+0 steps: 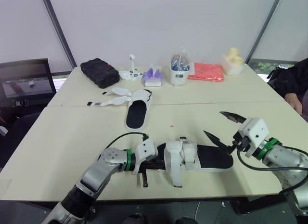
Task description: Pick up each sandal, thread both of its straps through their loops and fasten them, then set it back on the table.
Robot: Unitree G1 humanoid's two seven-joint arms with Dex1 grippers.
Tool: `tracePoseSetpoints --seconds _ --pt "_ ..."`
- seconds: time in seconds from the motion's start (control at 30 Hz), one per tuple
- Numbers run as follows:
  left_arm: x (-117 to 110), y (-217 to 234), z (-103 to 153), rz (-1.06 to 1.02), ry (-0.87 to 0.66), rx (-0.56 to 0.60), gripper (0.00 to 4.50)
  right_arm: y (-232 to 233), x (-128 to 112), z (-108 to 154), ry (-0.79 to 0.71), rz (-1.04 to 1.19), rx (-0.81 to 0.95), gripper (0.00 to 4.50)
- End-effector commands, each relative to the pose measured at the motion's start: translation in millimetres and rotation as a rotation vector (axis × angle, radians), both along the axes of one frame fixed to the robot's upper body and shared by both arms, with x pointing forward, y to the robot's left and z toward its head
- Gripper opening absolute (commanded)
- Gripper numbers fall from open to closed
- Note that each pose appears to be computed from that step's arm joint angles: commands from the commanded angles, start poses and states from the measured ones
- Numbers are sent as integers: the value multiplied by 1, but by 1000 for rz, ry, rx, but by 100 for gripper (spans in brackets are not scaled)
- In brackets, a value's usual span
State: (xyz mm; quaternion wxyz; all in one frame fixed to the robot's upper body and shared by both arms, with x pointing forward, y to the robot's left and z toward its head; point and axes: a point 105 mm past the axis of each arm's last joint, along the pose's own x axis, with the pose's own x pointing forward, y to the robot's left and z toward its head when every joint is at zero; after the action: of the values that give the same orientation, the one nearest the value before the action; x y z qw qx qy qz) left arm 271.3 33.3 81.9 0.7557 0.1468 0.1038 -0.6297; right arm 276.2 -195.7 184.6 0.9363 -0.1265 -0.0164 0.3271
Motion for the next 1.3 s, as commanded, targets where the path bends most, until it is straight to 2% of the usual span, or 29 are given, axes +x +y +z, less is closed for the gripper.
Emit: tracePoseSetpoints --seconds 0.03,0.07,0.13,0.27,0.33,0.53,0.87,1.2,1.3 --pt "-1 -2 -6 -10 9 21 0 20 -29 3 323 176 237 444" --pt "-2 -2 -6 -10 9 21 0 25 -43 -1 438 240 266 444" --pt "-2 -2 -6 -11 8 22 0 29 -59 -5 575 306 287 444" --pt "-3 -1 -7 -6 11 21 0 38 -86 -21 802 395 342 444" --pt "-4 0 -8 -1 12 21 0 44 -95 -28 868 431 350 444" --pt "-4 0 -8 5 11 23 0 56 -100 -39 902 466 333 444" --pt "-3 2 -6 26 3 24 0 72 -77 -70 893 455 292 444" --pt "-3 4 -5 30 8 32 0 85 -70 -74 884 505 283 444" --pt "-4 2 -5 25 9 33 0 94 -68 -78 880 522 292 368"
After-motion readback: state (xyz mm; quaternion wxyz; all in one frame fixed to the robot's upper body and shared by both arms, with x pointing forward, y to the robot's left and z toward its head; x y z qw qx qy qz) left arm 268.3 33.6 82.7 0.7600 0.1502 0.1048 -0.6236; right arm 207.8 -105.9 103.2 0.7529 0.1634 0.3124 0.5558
